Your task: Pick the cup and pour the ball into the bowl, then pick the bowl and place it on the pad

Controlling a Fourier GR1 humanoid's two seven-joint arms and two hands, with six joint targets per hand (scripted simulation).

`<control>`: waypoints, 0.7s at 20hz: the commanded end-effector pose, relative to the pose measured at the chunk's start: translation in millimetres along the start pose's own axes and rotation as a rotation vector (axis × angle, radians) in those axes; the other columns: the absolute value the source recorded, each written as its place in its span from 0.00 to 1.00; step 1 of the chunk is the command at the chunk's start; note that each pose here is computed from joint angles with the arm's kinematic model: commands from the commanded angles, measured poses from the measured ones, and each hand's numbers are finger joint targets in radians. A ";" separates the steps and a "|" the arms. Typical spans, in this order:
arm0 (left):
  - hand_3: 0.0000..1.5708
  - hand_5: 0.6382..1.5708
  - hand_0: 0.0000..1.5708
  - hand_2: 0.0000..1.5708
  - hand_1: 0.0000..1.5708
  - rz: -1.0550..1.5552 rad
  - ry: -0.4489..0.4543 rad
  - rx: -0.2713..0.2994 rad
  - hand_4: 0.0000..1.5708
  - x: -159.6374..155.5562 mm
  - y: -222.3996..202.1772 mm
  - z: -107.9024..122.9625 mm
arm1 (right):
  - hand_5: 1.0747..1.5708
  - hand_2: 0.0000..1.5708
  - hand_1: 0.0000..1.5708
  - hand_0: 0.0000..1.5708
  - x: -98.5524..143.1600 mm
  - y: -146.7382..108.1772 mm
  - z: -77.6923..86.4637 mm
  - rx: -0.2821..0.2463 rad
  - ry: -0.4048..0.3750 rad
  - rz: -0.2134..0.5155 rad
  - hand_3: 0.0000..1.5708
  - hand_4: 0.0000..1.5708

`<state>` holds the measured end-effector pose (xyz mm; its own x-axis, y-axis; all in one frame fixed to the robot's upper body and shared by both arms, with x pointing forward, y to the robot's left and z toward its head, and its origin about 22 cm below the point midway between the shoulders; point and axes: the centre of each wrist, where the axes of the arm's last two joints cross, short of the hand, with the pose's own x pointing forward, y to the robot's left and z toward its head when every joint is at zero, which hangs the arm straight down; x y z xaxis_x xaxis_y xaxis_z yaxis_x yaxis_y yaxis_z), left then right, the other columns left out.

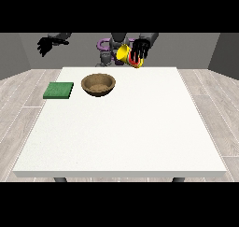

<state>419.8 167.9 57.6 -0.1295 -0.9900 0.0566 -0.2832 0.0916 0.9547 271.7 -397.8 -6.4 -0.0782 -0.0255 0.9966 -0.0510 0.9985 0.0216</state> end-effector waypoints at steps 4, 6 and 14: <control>1.00 0.61 0.94 1.00 0.94 -0.352 -0.243 -0.049 1.00 77.5 -9.9 6.0 | 1.00 0.00 0.00 0.00 3.9 -11.1 -4.9 0.001 0.023 0.005 0.00 0.00; 1.00 0.45 0.95 1.00 0.95 -0.424 -0.269 -0.084 1.00 98.3 -19.0 14.5 | 1.00 0.00 0.00 0.00 0.4 -3.4 -6.9 0.019 0.001 -0.009 0.00 0.00; 1.00 0.64 0.94 1.00 0.94 -0.903 -0.472 -0.075 0.94 110.5 -25.5 19.6 | 1.00 0.00 0.00 0.00 -10.6 -5.3 -0.7 0.007 0.021 -0.035 0.00 0.00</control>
<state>402.3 72.5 43.0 -0.2693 -0.6895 -0.6724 -0.3569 -0.5770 0.7346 274.3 -404.3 -12.0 -0.0678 -0.0429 0.9968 -0.0708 0.9968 0.0380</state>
